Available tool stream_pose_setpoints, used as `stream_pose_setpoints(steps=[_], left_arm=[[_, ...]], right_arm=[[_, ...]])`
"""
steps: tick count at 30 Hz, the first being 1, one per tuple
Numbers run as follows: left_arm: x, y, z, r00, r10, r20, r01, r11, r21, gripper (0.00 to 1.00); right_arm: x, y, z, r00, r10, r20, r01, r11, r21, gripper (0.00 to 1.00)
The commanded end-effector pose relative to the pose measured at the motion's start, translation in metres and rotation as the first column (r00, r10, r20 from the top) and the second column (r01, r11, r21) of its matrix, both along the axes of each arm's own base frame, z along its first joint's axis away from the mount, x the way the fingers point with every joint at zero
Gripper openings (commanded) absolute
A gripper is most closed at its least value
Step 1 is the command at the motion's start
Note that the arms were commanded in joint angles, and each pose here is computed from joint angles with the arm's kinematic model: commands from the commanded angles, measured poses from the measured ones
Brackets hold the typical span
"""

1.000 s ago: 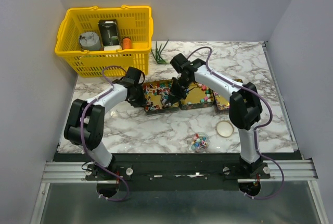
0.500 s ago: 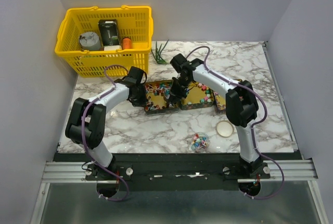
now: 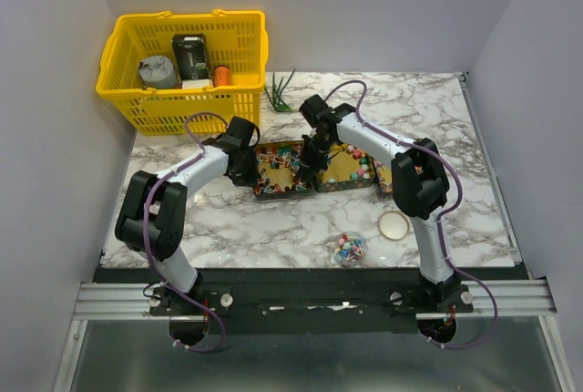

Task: Pack the candies
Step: Scoop the fake candies from the storage box.

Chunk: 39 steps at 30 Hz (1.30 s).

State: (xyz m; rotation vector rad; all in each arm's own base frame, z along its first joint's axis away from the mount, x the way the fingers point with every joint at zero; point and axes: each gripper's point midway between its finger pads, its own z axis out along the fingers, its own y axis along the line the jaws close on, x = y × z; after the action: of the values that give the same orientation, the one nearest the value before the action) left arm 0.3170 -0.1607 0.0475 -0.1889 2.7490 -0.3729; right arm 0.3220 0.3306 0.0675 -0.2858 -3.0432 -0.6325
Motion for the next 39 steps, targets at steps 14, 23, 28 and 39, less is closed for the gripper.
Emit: stream_pose_setpoints(steps=[14,23,28,39], left_arm=[[0.005,-0.002,-0.005,0.999,0.029,-0.026,-0.029,0.999,0.028,0.00],[0.005,-0.002,-0.006,0.999,0.032,-0.032,-0.032,0.999,0.025,0.00],[0.008,-0.004,-0.003,0.999,0.039,-0.028,-0.039,0.999,0.020,0.00],[0.014,-0.003,0.004,0.999,0.046,0.003,-0.046,0.999,0.027,0.21]], right_arm=[[0.005,-0.057,-0.033,0.947,0.286,0.150,-0.243,0.937,-0.251,0.01],[0.015,-0.066,-0.028,0.876,0.413,0.248,-0.313,0.879,-0.359,0.01],[0.014,-0.065,-0.013,0.828,0.468,0.307,-0.341,0.857,-0.386,0.01],[0.002,-0.054,0.022,0.722,0.515,0.462,-0.398,0.856,-0.331,0.01]])
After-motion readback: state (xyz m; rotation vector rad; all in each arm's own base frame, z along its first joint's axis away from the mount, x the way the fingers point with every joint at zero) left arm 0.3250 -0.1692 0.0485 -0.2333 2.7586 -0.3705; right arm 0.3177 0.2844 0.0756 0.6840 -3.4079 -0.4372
